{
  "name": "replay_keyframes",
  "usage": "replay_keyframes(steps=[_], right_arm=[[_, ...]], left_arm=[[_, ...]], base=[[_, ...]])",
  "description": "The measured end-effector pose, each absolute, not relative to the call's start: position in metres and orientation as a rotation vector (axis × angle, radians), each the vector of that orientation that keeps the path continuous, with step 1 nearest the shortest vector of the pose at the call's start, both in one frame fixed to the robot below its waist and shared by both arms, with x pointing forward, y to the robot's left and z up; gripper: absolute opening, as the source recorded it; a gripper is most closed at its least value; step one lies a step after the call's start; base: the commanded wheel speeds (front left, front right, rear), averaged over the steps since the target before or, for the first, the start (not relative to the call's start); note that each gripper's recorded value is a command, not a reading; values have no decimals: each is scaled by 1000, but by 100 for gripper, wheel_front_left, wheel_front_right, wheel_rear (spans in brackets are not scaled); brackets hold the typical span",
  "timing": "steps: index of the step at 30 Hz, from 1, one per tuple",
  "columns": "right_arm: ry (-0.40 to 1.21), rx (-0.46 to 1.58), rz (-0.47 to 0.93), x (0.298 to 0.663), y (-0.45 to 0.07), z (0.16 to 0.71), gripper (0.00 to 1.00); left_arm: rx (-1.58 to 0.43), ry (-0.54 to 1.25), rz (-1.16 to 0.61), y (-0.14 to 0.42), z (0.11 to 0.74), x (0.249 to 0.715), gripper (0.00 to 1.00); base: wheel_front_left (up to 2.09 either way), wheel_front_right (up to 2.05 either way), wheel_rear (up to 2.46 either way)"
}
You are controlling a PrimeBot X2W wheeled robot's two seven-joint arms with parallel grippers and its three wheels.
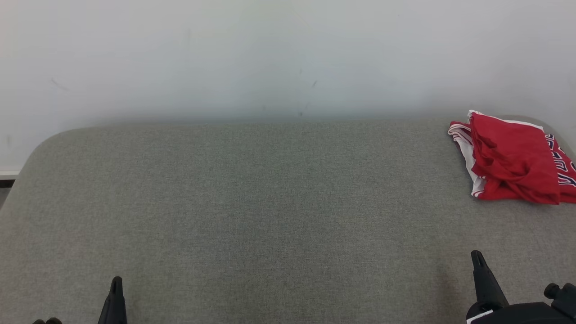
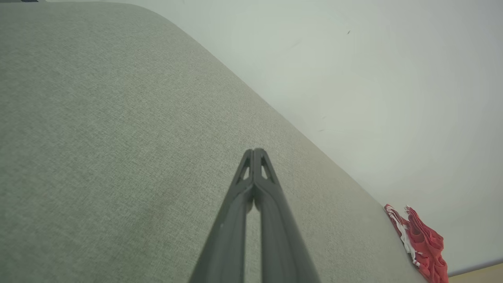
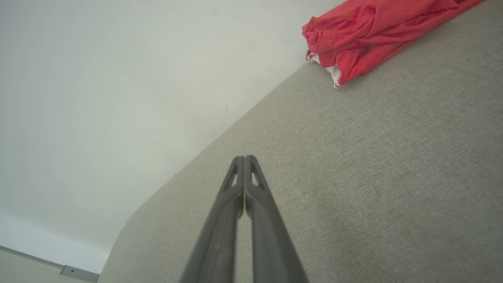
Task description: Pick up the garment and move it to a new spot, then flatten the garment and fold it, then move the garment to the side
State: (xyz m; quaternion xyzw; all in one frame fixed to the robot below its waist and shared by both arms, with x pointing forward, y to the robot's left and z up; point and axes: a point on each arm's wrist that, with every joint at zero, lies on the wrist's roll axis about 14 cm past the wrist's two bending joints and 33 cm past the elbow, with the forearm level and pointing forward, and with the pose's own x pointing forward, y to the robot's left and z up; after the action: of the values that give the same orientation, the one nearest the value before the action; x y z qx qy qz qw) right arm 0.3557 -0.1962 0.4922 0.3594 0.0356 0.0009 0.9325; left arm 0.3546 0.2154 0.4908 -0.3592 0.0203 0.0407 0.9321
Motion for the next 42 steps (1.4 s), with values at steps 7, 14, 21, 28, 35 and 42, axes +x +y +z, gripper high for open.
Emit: replay_keyframes(steps=[7, 14, 21, 28, 35, 42], right_arm=[[63, 826, -3, 360, -197, 495, 0], [61, 913, -7, 363, -198, 495, 0], [59, 996, -11, 366, -198, 495, 0], [53, 1071, -11, 369, -198, 497, 0], [48, 1142, -12, 372, -198, 498, 0], [44, 1208, -14, 374, -199, 498, 0]], left_arm=[[-826, 46, 86, 215, 490, 357, 0], [-918, 48, 82, 213, 490, 361, 0], [-999, 47, 80, 212, 492, 365, 0], [-1074, 47, 76, 210, 492, 368, 0], [-1145, 47, 70, 209, 493, 370, 0], [-1213, 39, 61, 207, 495, 373, 0]], base=[[0, 0, 0], [0, 0, 0], [0, 0, 0], [0, 0, 0], [0, 0, 0], [0, 0, 0]])
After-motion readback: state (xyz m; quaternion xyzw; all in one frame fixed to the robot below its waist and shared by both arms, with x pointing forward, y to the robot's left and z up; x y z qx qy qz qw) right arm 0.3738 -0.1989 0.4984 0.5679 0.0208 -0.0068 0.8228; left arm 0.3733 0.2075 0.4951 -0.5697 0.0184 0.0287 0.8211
